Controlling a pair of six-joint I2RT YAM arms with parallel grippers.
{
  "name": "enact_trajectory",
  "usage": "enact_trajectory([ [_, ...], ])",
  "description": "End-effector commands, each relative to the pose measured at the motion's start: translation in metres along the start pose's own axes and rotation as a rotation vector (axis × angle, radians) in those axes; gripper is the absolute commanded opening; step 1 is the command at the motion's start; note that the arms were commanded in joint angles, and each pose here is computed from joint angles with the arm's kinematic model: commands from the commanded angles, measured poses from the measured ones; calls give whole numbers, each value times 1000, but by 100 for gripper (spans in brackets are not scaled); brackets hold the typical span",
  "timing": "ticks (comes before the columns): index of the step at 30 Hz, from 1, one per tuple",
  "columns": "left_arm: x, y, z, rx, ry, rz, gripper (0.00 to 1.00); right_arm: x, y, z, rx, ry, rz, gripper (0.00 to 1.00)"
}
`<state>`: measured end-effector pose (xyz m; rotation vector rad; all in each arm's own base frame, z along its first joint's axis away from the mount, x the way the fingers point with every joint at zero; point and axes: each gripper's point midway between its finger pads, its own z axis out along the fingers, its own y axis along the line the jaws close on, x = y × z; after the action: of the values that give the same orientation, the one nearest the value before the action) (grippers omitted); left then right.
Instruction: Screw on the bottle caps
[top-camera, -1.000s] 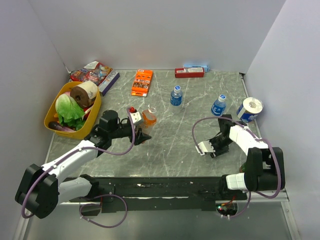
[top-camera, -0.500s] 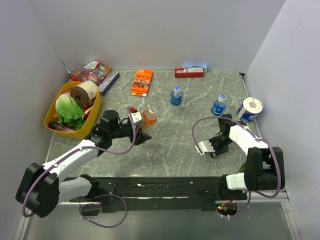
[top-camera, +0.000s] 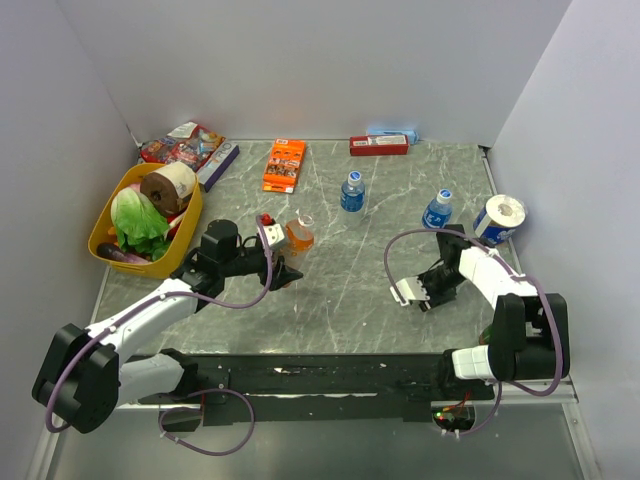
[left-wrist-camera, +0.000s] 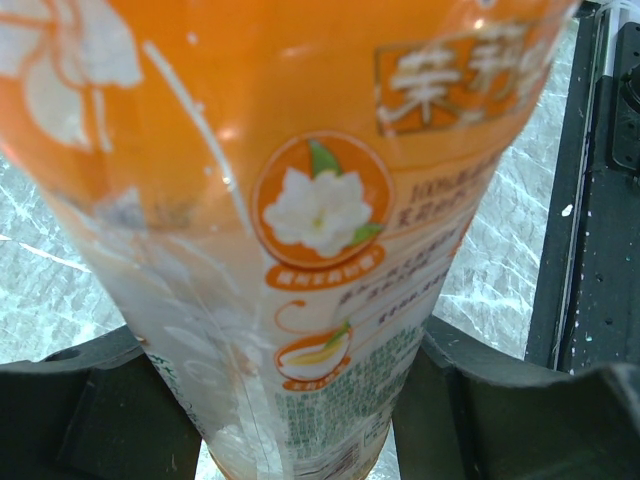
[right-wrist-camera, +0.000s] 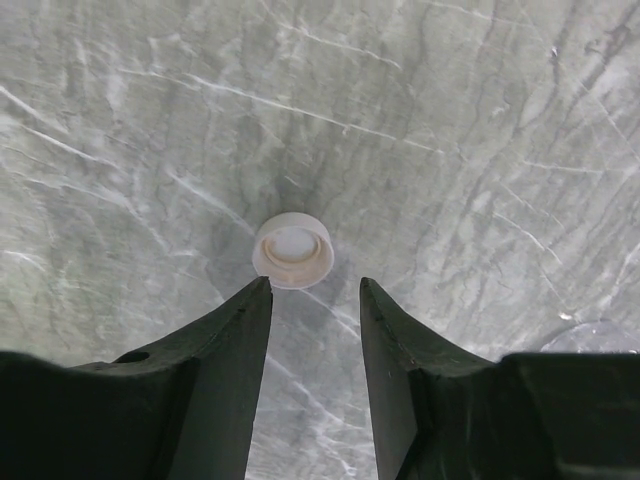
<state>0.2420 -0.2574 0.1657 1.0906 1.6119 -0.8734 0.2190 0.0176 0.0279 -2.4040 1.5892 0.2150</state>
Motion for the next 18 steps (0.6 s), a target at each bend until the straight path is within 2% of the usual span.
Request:
enact_trajectory([
  [1, -25, 2, 2, 12, -53, 61, 53, -14, 6, 3, -12, -40, -121, 48],
  [9, -26, 2, 3, 15, -54, 56, 54, -10, 6, 10, -13, -19, -83, 44],
  [14, -25, 2, 3, 13, -52, 57, 54, -5, 3, 12, -1, -5, -62, 36],
  [18, -24, 3, 3, 11, -52, 57, 54, -8, 0, 8, 4, -22, 3, 25],
])
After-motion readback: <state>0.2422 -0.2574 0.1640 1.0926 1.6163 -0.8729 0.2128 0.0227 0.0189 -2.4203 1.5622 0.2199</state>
